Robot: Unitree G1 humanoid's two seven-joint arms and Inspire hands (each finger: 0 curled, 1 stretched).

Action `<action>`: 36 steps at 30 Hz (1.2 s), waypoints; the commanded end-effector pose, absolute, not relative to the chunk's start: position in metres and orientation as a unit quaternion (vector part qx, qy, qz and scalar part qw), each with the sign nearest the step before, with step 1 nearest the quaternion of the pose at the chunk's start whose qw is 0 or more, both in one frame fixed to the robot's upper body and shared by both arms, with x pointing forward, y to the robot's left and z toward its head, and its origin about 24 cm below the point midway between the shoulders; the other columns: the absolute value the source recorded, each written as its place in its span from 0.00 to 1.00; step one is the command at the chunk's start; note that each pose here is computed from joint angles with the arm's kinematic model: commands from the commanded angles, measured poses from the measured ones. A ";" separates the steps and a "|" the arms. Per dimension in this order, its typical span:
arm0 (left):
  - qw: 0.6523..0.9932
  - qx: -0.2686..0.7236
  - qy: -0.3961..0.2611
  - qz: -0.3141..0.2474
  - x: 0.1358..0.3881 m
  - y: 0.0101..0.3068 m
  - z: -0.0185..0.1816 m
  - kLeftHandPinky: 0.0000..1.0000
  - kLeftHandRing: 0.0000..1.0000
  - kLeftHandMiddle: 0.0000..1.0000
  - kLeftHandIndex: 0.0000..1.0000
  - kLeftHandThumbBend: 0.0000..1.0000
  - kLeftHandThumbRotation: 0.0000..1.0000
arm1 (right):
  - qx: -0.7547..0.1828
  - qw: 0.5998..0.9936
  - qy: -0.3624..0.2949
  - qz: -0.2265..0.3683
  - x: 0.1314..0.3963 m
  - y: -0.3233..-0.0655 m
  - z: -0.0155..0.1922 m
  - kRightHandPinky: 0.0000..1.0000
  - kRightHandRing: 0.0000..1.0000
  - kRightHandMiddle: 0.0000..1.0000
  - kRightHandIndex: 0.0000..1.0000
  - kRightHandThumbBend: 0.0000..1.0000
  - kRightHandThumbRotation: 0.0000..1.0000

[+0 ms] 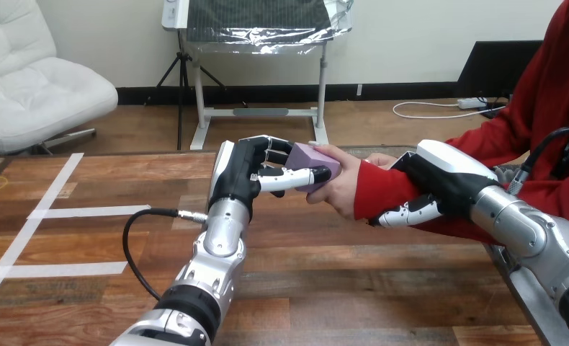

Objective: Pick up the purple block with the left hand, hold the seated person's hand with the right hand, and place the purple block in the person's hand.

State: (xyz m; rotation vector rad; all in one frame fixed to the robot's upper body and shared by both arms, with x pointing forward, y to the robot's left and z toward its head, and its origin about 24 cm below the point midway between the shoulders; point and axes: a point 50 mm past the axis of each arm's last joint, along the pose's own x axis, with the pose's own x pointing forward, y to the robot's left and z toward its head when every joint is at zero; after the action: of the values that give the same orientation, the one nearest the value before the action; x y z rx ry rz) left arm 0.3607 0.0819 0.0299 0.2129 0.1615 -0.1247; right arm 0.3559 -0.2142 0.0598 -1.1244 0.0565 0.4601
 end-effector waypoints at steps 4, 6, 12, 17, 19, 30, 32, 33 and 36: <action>0.984 0.111 0.043 -0.136 0.372 0.048 0.061 0.36 0.42 0.47 0.46 0.75 0.00 | -0.493 0.840 -0.084 0.212 0.372 -0.178 0.101 0.25 0.28 0.32 0.34 0.61 0.35; 0.983 0.106 0.050 -0.142 0.372 0.048 0.060 0.40 0.49 0.53 0.52 0.78 0.06 | -0.493 0.840 -0.084 0.211 0.372 -0.179 0.100 0.24 0.27 0.31 0.32 0.61 0.36; 0.981 0.088 0.061 -0.159 0.371 0.052 0.056 0.50 0.66 0.69 0.65 0.86 0.32 | -0.492 0.841 -0.081 0.208 0.371 -0.181 0.099 0.22 0.26 0.30 0.30 0.61 0.38; 0.981 0.084 0.062 -0.163 0.371 0.057 0.055 0.62 0.78 0.80 0.77 0.89 0.57 | -0.490 0.842 -0.083 0.208 0.370 -0.183 0.098 0.25 0.28 0.32 0.32 0.62 0.38; 0.981 0.083 0.060 -0.164 0.371 0.059 0.055 0.65 0.81 0.82 0.79 0.90 0.61 | -0.489 0.843 -0.082 0.210 0.370 -0.184 0.097 0.26 0.29 0.33 0.33 0.63 0.38; 0.983 0.095 0.034 -0.154 0.371 0.074 0.057 0.85 0.91 0.91 0.88 0.91 0.89 | -0.493 0.835 -0.052 0.241 0.369 -0.187 0.095 0.40 0.44 0.49 0.50 0.78 0.53; 0.984 0.098 0.028 -0.149 0.371 0.078 0.058 0.87 0.92 0.91 0.89 0.92 0.91 | -0.495 0.832 -0.049 0.246 0.368 -0.188 0.095 0.43 0.48 0.53 0.55 0.81 0.57; 0.984 0.098 0.026 -0.148 0.371 0.079 0.058 0.89 0.93 0.92 0.89 0.93 0.93 | -0.496 0.831 -0.048 0.247 0.368 -0.188 0.094 0.47 0.52 0.56 0.59 0.84 0.61; 0.984 0.096 0.018 -0.147 0.371 0.086 0.058 0.92 0.95 0.93 0.90 0.94 0.94 | -0.501 0.827 -0.044 0.252 0.368 -0.188 0.094 0.52 0.58 0.62 0.64 0.89 0.67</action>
State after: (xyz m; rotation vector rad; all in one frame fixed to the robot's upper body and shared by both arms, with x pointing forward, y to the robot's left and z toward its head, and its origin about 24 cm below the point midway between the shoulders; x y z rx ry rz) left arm 0.3606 0.0766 0.0314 0.1706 0.1770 -0.3015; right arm 0.3552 -0.2215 0.0660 -1.0967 0.0716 0.4918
